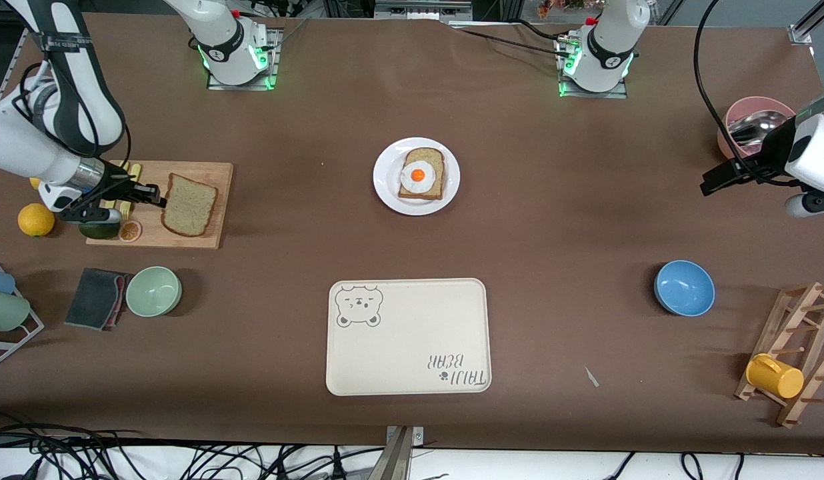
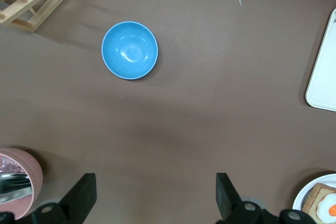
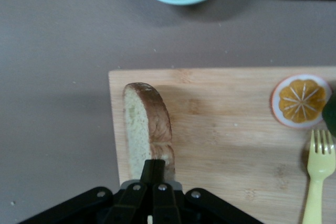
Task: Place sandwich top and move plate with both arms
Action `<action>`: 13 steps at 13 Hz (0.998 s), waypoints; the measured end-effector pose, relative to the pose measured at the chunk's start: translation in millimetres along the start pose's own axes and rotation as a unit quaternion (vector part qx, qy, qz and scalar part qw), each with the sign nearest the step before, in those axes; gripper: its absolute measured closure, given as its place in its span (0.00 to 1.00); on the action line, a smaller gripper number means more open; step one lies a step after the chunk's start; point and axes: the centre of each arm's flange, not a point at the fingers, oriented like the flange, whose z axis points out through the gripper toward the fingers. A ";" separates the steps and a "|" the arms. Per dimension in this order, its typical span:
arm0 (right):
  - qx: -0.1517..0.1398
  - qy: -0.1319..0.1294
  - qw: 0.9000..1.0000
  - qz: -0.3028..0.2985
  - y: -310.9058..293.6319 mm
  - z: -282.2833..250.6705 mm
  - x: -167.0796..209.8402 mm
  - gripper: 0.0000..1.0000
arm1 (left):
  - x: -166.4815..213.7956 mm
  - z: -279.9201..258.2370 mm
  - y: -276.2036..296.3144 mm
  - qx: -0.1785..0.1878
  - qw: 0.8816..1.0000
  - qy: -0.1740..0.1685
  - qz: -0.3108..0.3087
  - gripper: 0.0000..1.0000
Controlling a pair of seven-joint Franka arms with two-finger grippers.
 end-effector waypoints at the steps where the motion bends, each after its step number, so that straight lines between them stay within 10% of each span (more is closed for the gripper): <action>1: -0.001 -0.004 1.000 -0.006 -6.2 -11.2 6.9 0.99 | 0.2 0.0 -0.7 0.000 1.000 0.000 -0.001 0.00; 13: -0.034 -0.046 0.998 -0.026 -15.0 -8.8 32.2 0.96 | -1.0 -8.2 4.3 -0.002 1.000 0.008 0.004 0.00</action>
